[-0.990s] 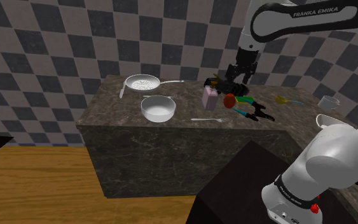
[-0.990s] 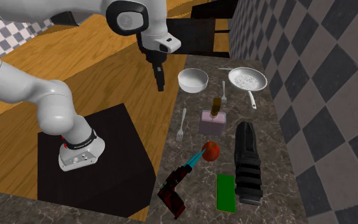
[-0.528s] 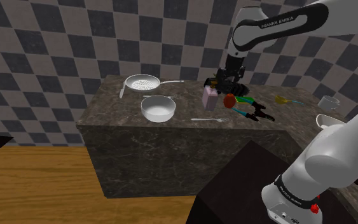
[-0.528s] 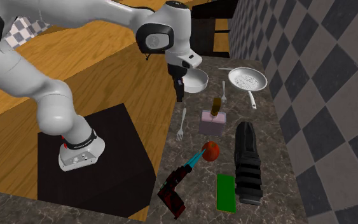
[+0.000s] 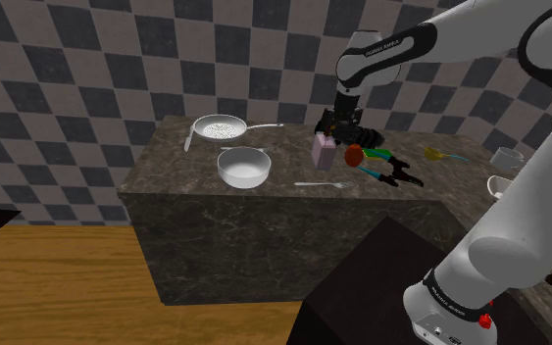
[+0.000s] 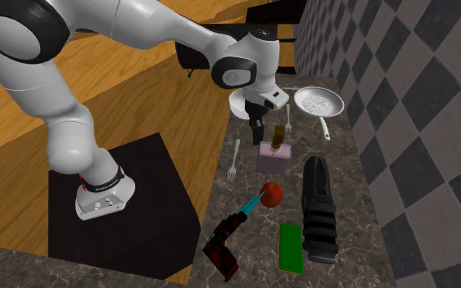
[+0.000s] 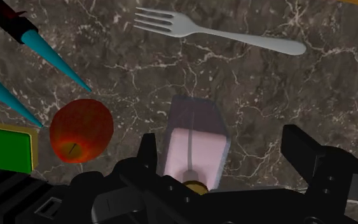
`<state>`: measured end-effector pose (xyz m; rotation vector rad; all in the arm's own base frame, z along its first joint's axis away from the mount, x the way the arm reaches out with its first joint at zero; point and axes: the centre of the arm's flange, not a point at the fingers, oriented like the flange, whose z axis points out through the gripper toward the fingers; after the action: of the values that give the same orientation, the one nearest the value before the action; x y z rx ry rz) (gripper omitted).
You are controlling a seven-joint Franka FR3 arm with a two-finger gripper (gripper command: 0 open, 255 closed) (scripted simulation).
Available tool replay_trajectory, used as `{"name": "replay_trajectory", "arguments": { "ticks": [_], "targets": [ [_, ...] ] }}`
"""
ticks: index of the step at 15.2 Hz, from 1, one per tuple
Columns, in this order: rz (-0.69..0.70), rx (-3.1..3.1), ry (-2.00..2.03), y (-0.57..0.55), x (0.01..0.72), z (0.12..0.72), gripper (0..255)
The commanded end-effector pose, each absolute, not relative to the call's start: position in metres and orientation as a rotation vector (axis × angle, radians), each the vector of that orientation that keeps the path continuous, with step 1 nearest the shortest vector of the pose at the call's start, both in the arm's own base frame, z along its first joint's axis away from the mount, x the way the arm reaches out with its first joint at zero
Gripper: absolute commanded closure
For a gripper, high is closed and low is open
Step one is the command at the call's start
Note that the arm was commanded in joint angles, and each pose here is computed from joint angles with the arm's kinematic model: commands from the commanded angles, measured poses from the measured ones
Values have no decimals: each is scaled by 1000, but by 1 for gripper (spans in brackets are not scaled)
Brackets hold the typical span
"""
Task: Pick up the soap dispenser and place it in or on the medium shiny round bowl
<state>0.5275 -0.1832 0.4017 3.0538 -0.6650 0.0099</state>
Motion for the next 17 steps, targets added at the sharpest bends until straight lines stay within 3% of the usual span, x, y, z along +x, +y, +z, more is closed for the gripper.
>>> {"name": "replay_trajectory", "arguments": {
  "ticks": [1, 10, 17],
  "targets": [
    [17, 3050, -697, -198, 545, 385, 0],
    [20, 3049, -711, -205, 552, 339, 0],
    [20, 3049, -711, -205, 552, 339, 0]
  ]
}}
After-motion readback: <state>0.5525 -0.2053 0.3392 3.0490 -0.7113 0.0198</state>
